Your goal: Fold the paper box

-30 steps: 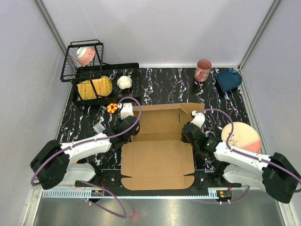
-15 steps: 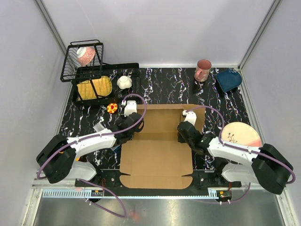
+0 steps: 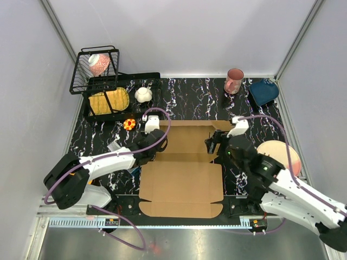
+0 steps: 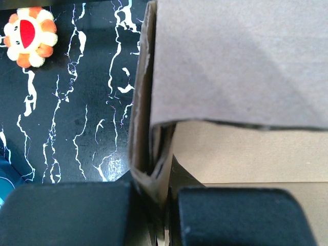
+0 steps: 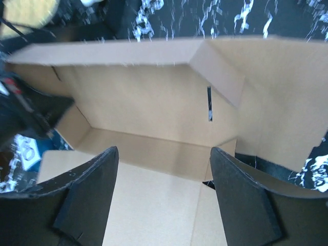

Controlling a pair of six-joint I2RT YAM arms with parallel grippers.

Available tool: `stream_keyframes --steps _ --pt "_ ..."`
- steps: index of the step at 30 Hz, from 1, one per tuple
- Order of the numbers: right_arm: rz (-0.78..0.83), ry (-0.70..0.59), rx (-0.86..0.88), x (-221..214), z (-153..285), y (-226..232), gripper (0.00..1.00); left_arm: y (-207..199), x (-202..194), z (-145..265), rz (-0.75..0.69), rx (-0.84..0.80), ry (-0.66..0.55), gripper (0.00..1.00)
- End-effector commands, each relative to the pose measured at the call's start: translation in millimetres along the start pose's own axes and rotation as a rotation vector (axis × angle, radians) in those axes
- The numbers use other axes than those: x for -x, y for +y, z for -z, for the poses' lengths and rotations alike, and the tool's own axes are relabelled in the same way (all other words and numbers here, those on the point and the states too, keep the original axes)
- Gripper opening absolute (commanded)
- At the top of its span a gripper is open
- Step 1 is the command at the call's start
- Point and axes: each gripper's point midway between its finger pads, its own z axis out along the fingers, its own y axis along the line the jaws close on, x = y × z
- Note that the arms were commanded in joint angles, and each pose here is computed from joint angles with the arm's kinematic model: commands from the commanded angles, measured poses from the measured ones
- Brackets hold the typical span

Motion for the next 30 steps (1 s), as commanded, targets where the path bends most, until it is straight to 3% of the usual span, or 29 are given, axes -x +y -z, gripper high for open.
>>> stream_keyframes --steps 1,4,8,12,17,19,24,30 --pt "0.011 -0.136 -0.072 50.2 39.4 -18.1 0.79 -9.8 16.5 1.2 0.039 -0.021 -0.036 0.0" --pt "-0.011 -0.236 -0.207 73.8 56.5 -46.2 0.75 -7.7 16.0 3.4 0.048 -0.024 -0.041 0.0" --pt "-0.026 -0.215 -0.347 64.4 49.3 -70.1 0.67 -8.7 15.9 6.2 0.056 -0.049 -0.049 0.0" --pt "-0.1 -0.224 -0.435 45.5 38.5 -96.5 0.65 -13.2 15.4 8.6 0.049 -0.087 -0.048 0.0" --pt "-0.251 -0.325 -0.377 52.7 31.7 -102.5 0.71 -6.8 5.6 12.9 0.048 -0.108 -0.051 0.0" --pt "-0.233 -0.331 -0.385 51.3 28.9 -107.2 0.76 -8.1 12.0 16.0 0.069 -0.131 -0.086 0.0" --pt "-0.159 -0.266 -0.447 50.6 9.4 -115.2 0.81 -2.7 13.0 19.2 0.074 -0.129 -0.109 0.0" --pt "-0.154 -0.204 -0.333 36.5 -19.2 -108.7 0.8 -1.4 10.5 21.5 0.079 -0.139 -0.106 0.0"
